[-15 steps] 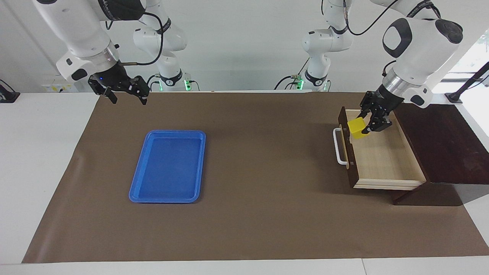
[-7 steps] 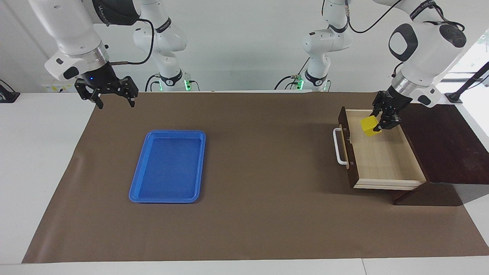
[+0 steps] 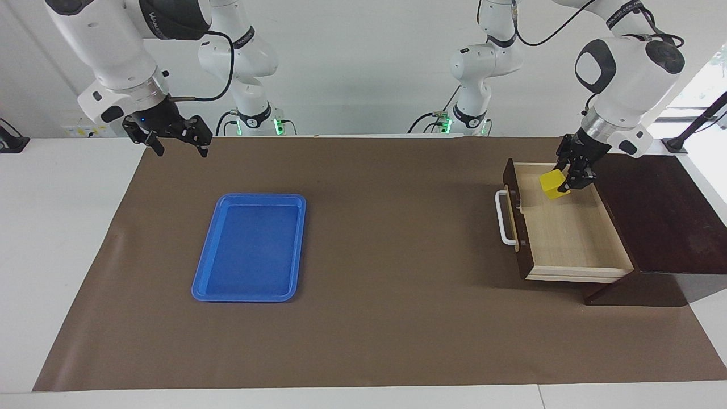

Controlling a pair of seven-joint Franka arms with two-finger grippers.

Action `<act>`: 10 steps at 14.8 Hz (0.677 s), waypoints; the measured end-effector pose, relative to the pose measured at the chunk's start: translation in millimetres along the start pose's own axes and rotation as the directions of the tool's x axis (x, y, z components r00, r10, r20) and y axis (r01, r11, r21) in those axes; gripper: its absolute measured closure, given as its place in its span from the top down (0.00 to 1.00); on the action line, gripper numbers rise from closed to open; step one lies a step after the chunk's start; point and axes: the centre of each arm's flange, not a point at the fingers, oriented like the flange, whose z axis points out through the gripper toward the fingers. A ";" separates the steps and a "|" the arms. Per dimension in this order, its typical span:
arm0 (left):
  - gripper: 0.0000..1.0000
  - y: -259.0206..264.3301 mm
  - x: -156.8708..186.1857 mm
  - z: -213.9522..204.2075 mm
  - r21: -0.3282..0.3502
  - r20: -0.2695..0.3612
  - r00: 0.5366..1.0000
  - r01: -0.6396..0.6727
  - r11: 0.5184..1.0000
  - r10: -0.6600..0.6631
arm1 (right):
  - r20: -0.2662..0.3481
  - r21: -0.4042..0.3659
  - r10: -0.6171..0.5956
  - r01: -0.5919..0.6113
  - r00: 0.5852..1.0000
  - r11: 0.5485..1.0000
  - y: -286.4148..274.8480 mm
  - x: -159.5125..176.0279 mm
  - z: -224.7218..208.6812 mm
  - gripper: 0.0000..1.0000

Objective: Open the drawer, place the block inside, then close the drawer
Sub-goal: 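Lower the block into the drawer with the left gripper while the right gripper retracts, then push the drawer closed with the left gripper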

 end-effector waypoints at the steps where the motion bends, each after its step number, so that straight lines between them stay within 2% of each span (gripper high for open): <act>1: 0.56 -1.1 0.4 7.3 0.000 -0.003 1.000 -0.002 1.000 0.002 | 0.000 0.000 -0.012 0.012 1.000 1.000 2.5 0.1 -0.1 1.00; 7: 0.59 -8.1 13.3 31.4 -0.006 -0.009 1.000 -0.005 1.000 0.005 | -0.006 0.002 -0.044 0.044 0.999 0.999 10.6 0.2 -2.6 1.00; 8: 0.65 -7.9 13.8 30.7 -0.008 -0.010 1.000 -0.009 1.000 0.009 | -0.006 0.002 -0.044 0.044 0.999 0.999 10.6 0.3 -2.6 1.00; 10: 0.86 -3.7 9.0 21.7 -0.026 -0.015 1.000 -0.021 0.999 0.020 | -0.005 0.002 -0.044 0.044 0.999 0.999 10.6 0.3 -2.5 1.00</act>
